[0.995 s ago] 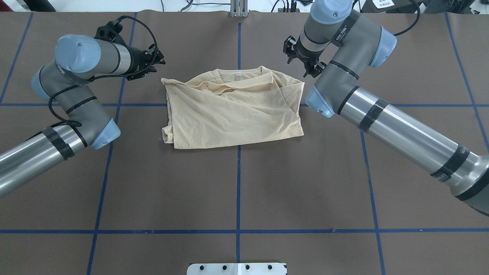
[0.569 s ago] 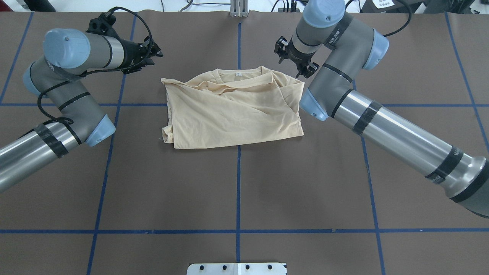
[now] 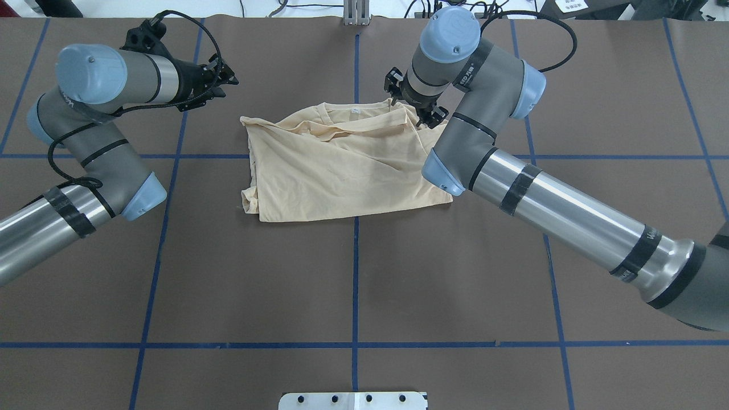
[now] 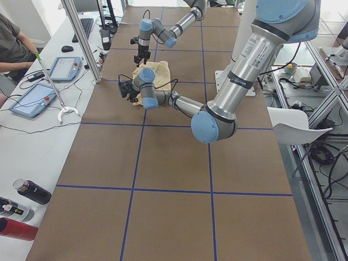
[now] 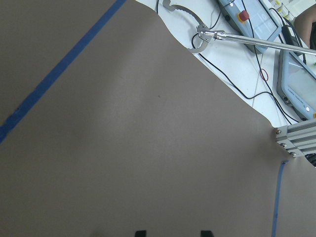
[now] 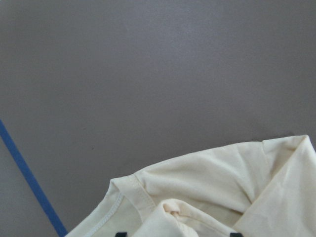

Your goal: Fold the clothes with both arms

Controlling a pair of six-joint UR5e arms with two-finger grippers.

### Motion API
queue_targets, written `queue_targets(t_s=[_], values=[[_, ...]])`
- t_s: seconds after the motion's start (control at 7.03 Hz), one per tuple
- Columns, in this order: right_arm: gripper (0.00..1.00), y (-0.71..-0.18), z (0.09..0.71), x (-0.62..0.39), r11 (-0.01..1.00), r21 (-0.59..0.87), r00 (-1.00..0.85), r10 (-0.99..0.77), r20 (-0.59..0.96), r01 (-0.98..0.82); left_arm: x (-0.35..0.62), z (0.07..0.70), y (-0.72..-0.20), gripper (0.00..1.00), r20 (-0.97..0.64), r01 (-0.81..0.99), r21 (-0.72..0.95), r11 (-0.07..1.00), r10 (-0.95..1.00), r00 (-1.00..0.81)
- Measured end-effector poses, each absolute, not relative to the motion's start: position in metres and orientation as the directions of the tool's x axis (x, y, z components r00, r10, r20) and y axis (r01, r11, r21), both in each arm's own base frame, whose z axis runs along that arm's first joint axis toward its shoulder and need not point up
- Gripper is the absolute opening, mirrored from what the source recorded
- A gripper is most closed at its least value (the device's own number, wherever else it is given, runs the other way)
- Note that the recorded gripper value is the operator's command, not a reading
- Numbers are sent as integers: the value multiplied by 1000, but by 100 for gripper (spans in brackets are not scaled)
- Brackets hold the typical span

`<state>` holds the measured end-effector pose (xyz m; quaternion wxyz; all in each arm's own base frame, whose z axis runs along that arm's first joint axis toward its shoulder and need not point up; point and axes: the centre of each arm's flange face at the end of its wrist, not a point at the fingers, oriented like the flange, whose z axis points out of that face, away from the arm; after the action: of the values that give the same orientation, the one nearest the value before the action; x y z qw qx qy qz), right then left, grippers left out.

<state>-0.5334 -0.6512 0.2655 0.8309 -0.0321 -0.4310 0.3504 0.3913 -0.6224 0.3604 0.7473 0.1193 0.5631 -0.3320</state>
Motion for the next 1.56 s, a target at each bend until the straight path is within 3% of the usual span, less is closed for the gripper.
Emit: queue_targets(t_s=[0.43, 0.57, 0.71, 0.85, 1.56], values=[[60, -649, 271, -546, 758, -347, 386, 602, 699, -552, 391, 362, -623, 47, -920, 637, -193, 747, -363, 146], [49, -648, 273, -548, 758, -346, 389, 602, 697, -553, 390, 366, -622, 47, -919, 641, -191, 743, -365, 149], [11, -648, 275, -549, 757, -344, 390, 603, 696, -555, 389, 370, -621, 47, -917, 644, -190, 741, -368, 154], [0, -649, 276, -549, 757, -342, 392, 602, 695, -557, 389, 373, -621, 47, -916, 645, -189, 740, -370, 156], [0, -651, 263, -534, 755, -343, 376, 599, 707, -558, 387, 385, -619, 47, -909, 653, -189, 733, -382, 166]])
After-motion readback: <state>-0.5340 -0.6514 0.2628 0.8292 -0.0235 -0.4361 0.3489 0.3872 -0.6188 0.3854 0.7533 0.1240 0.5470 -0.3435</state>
